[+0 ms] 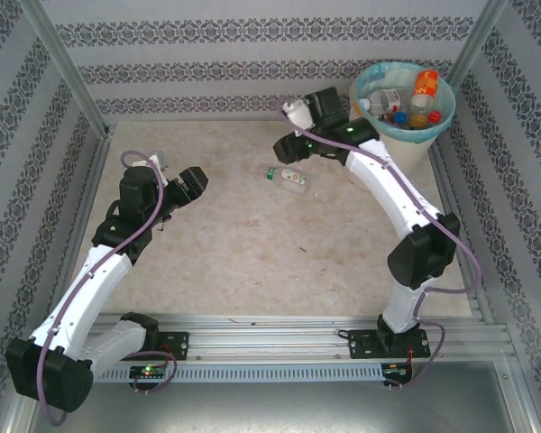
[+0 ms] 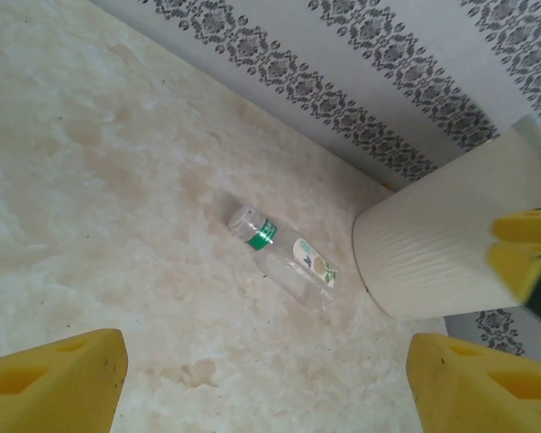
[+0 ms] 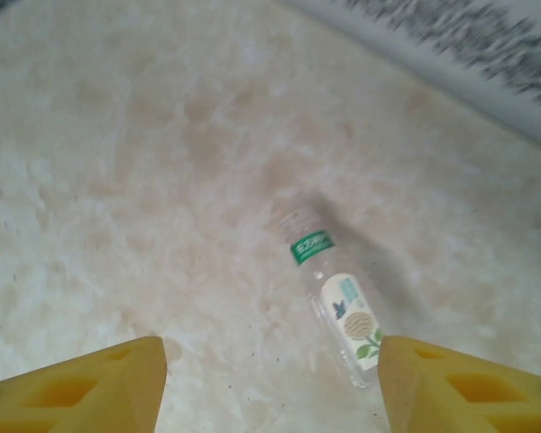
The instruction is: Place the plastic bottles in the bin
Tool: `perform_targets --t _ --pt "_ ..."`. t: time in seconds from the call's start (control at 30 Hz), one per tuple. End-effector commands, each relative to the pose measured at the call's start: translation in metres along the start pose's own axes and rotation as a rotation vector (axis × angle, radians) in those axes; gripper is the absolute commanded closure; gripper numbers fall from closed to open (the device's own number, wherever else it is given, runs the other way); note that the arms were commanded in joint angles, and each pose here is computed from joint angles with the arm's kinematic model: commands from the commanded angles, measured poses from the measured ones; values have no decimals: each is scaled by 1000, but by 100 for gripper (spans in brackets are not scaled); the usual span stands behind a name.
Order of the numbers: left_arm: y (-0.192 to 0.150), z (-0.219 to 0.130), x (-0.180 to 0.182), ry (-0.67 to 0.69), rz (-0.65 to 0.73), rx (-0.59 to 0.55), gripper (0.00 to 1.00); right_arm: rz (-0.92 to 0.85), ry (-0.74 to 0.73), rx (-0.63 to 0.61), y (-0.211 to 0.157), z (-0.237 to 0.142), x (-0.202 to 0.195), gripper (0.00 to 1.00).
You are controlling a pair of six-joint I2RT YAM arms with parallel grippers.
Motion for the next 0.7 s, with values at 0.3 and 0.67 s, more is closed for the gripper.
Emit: perform_targets --t 0.3,0.67 --pt "-14 -12 5 44 70 78 17 -37 -91 219 -47 107 -42 28" --pt "-17 -15 6 52 69 94 17 -104 -143 436 -78 168 -62 22"
Point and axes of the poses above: each hand's point on the last joint's axis, 136 mm out from that joint toward the fingers, its own z axis out along the fingers, its own x axis along the line the jaws close on, y = z × x, the point moved 6 cm from there along -z, back along the fingers, and after that the axes turned 4 degrees about z, right-handed, at the moved point
